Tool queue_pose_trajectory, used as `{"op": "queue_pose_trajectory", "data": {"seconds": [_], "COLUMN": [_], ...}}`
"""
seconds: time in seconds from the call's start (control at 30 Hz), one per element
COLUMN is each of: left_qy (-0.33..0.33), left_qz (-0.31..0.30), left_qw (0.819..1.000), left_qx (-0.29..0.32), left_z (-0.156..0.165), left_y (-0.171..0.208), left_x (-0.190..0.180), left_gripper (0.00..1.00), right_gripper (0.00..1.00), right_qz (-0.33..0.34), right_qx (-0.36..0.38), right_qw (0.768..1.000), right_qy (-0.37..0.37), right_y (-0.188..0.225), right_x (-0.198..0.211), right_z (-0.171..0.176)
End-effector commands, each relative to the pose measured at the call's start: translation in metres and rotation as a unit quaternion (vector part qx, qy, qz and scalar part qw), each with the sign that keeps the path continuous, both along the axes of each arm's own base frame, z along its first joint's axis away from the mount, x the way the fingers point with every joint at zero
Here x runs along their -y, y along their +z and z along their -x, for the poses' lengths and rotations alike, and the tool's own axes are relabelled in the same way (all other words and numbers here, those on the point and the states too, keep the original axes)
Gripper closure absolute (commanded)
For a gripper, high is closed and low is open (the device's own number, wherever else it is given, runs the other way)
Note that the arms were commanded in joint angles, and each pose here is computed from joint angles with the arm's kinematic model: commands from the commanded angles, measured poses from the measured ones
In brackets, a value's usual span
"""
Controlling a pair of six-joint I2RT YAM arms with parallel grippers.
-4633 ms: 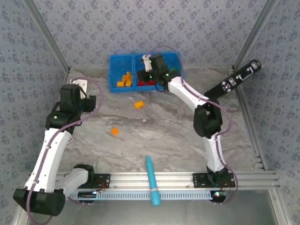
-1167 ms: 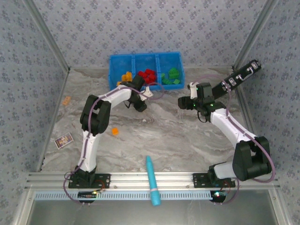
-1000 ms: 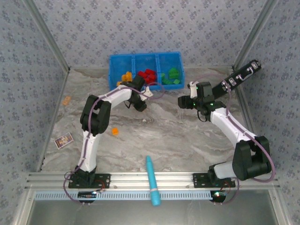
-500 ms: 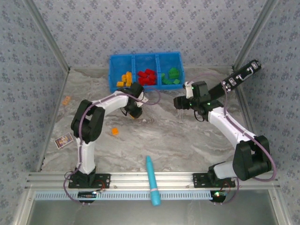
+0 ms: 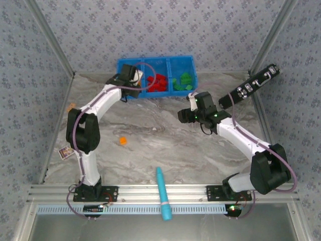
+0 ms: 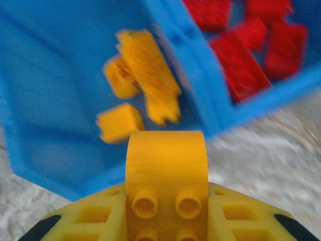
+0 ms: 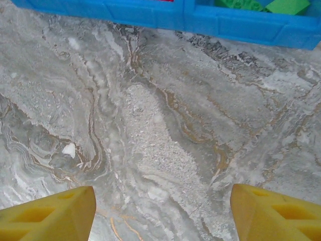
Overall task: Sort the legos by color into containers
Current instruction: Place the lego in the container.
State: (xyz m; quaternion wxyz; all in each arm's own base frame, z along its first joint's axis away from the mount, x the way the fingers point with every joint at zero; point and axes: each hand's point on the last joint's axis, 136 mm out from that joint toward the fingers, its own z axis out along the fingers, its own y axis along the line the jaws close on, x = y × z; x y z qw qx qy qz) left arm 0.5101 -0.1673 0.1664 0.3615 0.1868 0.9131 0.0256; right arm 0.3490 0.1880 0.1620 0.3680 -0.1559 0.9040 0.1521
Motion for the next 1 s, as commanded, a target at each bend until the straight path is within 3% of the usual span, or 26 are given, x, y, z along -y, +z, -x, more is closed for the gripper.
{"op": "queue_pose_trajectory", "data": {"seconds": [0.0,0.3,0.53,0.73,0.97], "left_qy": [0.05,0.089,0.103,0.089,0.095], "left_qz": [0.023,0.049,0.047,0.037,0.064], "left_qw": [0.997,0.994,0.993,0.994,0.99], "left_qx": [0.046,0.047,0.034,0.048,0.076], "left_z": [-0.038,-0.089,-0.094,-0.083,-0.041], "left_y": [0.009,-0.028,-0.042,-0.014,0.05], "left_x": [-0.006,-0.01,-0.016,-0.02,-0.031], "left_gripper": [0.76,0.75,0.59,0.44,0.44], "right_gripper": [0.27,0.27,0.27,0.27,0.27], "right_qz": [-0.006,-0.01,0.005,-0.006,-0.008], "right_qx": [-0.001,-0.011,-0.014,-0.003,-0.003], "right_qw": [1.0,0.999,0.998,0.997,0.995], "right_qy": [-0.008,0.04,0.067,0.082,0.101], "right_y": [0.0,-0.008,-0.016,-0.012,-0.012], "right_x": [-0.007,-0.051,-0.076,-0.091,-0.101], "right_z": [0.003,0.009,0.015,0.015,0.013]}}
